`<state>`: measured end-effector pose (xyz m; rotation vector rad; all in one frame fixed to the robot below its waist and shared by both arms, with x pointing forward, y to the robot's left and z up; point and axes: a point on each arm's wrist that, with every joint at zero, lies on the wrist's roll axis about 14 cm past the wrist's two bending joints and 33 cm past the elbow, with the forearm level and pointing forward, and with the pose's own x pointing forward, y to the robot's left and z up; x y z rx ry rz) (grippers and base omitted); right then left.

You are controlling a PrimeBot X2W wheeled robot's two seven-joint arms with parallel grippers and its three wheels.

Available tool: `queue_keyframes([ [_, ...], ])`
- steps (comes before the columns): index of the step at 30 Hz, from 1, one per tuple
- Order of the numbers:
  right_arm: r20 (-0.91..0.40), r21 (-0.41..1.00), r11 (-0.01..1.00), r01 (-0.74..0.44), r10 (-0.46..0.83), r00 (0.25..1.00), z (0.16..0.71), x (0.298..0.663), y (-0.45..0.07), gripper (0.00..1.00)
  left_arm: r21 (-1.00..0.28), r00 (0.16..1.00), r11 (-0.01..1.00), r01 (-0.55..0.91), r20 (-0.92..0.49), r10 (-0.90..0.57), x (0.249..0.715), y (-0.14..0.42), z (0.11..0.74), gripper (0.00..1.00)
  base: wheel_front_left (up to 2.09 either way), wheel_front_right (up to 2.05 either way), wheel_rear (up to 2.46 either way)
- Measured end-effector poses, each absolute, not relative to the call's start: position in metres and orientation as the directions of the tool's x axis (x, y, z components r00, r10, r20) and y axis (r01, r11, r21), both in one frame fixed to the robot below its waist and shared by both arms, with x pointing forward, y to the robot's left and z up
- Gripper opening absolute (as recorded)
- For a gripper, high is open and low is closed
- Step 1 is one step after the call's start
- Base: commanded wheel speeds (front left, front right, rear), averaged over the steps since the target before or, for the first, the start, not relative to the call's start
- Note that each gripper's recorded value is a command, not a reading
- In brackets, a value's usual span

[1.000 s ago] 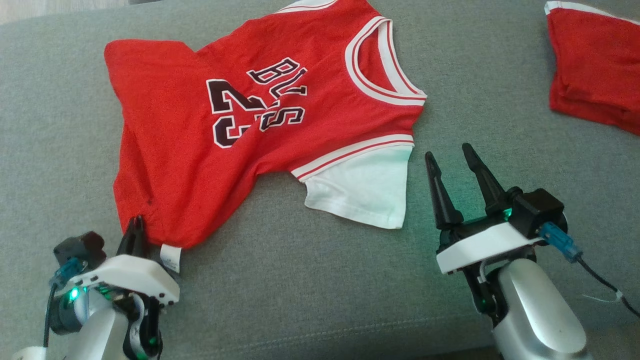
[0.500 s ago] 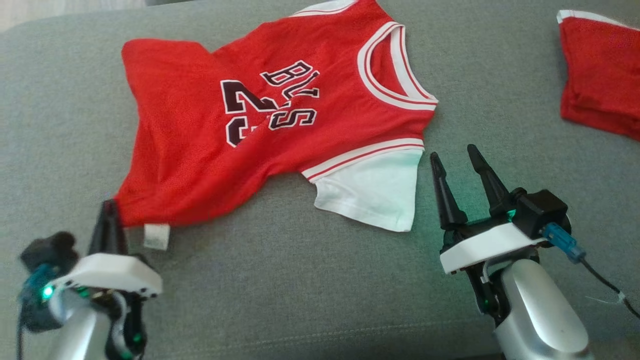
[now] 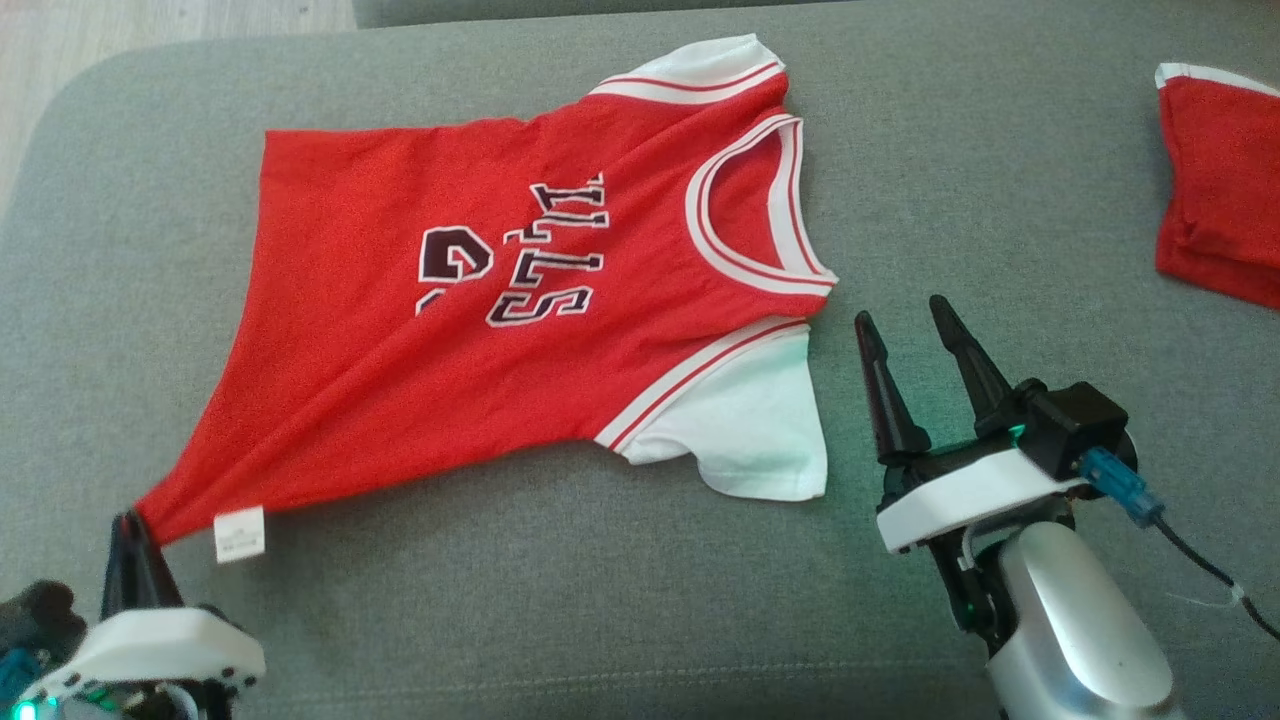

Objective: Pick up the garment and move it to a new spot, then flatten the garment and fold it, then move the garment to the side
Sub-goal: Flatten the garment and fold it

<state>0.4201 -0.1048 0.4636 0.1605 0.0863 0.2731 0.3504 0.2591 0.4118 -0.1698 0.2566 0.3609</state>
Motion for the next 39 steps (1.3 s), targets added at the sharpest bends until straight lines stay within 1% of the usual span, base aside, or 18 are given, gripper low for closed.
queue_keyframes([
  [4, -0.074, 0.165, 0.951, -0.263, 0.277, 0.958, 0.464, 0.419, -0.105, 1.00, -0.128, 0.882, 0.912, -0.390, -0.335, 0.330, 0.341, 0.258, 0.393, 0.00, 0.00, 0.00, 0.00],
  [5, -0.075, 0.159, 0.952, -0.261, 0.276, 0.958, 0.464, 0.418, -0.106, 1.00, -0.135, 0.878, 0.909, -0.395, -0.346, 0.331, 0.340, 0.256, 0.389, 0.12, 0.00, 0.00, 0.00],
  [6, -0.078, 0.155, 0.953, -0.259, 0.273, 0.959, 0.463, 0.418, -0.107, 1.00, -0.142, 0.876, 0.906, -0.399, -0.352, 0.331, 0.339, 0.255, 0.387, 0.49, 0.00, 0.00, 0.00],
  [7, -0.078, 0.155, 0.953, -0.259, 0.273, 0.959, 0.463, 0.418, -0.107, 1.00, -0.142, 0.876, 0.906, -0.399, -0.352, 0.331, 0.339, 0.255, 0.387, 1.00, 0.00, 0.00, 0.00],
  [11, -0.093, 0.138, 0.959, -0.247, 0.261, 0.961, 0.462, 0.416, -0.112, 1.00, -0.156, 0.878, 0.902, -0.403, -0.344, 0.333, 0.340, 0.255, 0.387, 1.00, 0.00, 0.00, 0.00],
  [16, -0.171, 0.143, 0.961, -0.237, 0.260, 0.950, 0.441, 0.397, -0.113, 1.00, -0.171, 0.904, 0.909, -0.380, -0.276, 0.326, 0.344, 0.256, 0.405, 1.00, 0.00, 0.00, 0.00],
  [22, -0.323, 0.181, 0.950, -0.254, 0.302, 0.897, 0.402, 0.369, -0.099, 1.00, -0.204, 0.949, 0.933, -0.296, -0.172, 0.264, 0.353, 0.239, 0.434, 1.00, 0.00, 0.00, 0.00],
  [27, -0.403, 0.236, 0.936, -0.262, 0.339, 0.850, 0.376, 0.355, -0.086, 1.00, -0.207, 0.963, 0.945, -0.252, -0.147, 0.225, 0.355, 0.228, 0.440, 1.00, 0.00, 0.00, 0.00],
  [30, -0.446, 0.253, 0.930, -0.268, 0.358, 0.820, 0.362, 0.353, -0.079, 1.00, -0.200, 0.966, 0.950, -0.241, -0.147, 0.215, 0.354, 0.226, 0.439, 1.00, 0.00, 0.00, 0.00],
  [32, -0.447, 0.257, 0.924, -0.283, 0.373, 0.813, 0.361, 0.358, -0.074, 1.00, -0.200, 0.966, 0.950, -0.239, -0.145, 0.213, 0.353, 0.225, 0.440, 1.00, 0.00, 0.00, 0.00],
  [33, -0.444, 0.259, 0.921, -0.290, 0.380, 0.812, 0.362, 0.361, -0.071, 0.91, -0.202, 0.967, 0.950, -0.237, -0.144, 0.210, 0.353, 0.224, 0.440, 1.00, 0.00, 0.00, 0.00],
  [34, -0.440, 0.258, 0.920, -0.295, 0.384, 0.812, 0.362, 0.363, -0.070, 0.49, -0.204, 0.967, 0.950, -0.237, -0.143, 0.210, 0.353, 0.224, 0.441, 1.00, 0.00, 0.00, 0.00],
  [35, -0.440, 0.258, 0.919, -0.299, 0.387, 0.810, 0.362, 0.364, -0.069, 0.32, -0.203, 0.968, 0.951, -0.234, -0.141, 0.209, 0.353, 0.224, 0.441, 1.00, 0.00, 0.00, 0.00],
  [36, -0.441, 0.258, 0.918, -0.302, 0.390, 0.808, 0.361, 0.364, -0.068, 0.00, -0.199, 0.968, 0.952, -0.233, -0.139, 0.208, 0.353, 0.224, 0.442, 1.00, 0.00, 0.00, 0.00],
  [39, -0.440, 0.254, 0.924, -0.287, 0.375, 0.816, 0.359, 0.366, -0.073, 0.00, -0.196, 0.967, 0.952, -0.235, -0.140, 0.210, 0.355, 0.225, 0.441, 1.00, 0.00, 0.00, 0.00],
])
